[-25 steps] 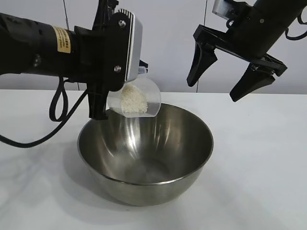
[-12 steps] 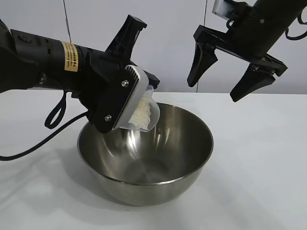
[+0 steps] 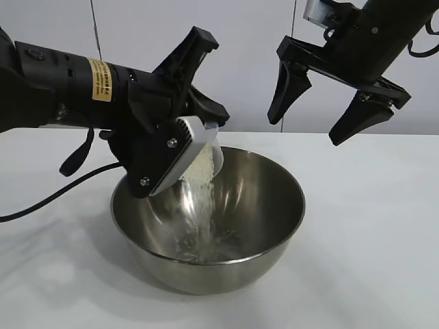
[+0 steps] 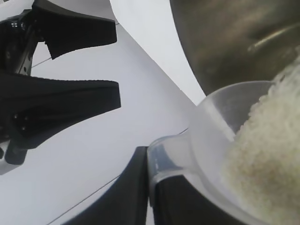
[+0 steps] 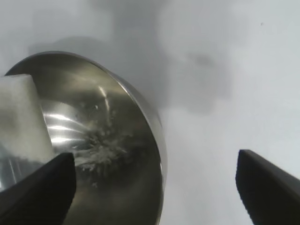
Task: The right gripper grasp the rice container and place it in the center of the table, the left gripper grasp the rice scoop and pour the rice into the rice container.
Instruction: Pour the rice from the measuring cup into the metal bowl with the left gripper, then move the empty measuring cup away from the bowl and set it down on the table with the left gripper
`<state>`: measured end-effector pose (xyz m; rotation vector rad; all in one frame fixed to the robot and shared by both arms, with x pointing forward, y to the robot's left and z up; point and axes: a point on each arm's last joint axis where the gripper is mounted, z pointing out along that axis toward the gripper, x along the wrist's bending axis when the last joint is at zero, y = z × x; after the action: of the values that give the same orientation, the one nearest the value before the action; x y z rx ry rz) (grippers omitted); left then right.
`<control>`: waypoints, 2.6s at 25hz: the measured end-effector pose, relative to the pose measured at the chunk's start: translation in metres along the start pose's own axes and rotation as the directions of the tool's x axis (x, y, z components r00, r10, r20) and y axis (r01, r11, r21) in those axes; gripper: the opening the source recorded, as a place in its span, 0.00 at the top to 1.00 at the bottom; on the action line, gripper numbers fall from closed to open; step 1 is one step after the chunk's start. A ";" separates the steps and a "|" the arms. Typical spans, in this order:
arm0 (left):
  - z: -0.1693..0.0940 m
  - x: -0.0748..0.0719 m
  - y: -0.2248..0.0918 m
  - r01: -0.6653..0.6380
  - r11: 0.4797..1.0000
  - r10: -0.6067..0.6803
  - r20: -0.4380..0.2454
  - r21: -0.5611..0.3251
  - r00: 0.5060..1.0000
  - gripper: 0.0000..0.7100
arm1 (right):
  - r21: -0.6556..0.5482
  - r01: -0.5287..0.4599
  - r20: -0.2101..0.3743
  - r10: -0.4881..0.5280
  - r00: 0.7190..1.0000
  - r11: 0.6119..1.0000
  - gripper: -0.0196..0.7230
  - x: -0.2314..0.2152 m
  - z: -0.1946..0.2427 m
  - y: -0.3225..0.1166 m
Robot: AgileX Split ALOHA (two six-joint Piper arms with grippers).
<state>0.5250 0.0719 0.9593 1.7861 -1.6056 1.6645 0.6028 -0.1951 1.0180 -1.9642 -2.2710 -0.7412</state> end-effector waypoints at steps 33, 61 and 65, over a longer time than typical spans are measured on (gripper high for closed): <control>0.000 0.001 0.004 -0.344 0.938 0.343 -0.026 -0.037 0.939 1.00 | -0.004 0.004 0.002 -0.004 1.000 1.000 0.11 0.000 0.000 0.000; -0.015 0.022 -0.034 0.577 0.795 -0.442 -0.471 0.188 0.763 1.00 | -0.008 0.004 0.001 -0.004 1.000 1.000 0.11 0.000 0.000 0.001; -0.025 0.018 -0.051 0.827 0.534 -0.573 -0.642 0.179 0.509 1.00 | -0.008 0.004 0.002 -0.004 1.000 1.000 0.11 0.000 0.000 0.001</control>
<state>0.5466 0.1006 1.0075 1.6053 -0.0960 1.8808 0.6035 -0.1952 1.0182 -1.9648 -2.2776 -0.7512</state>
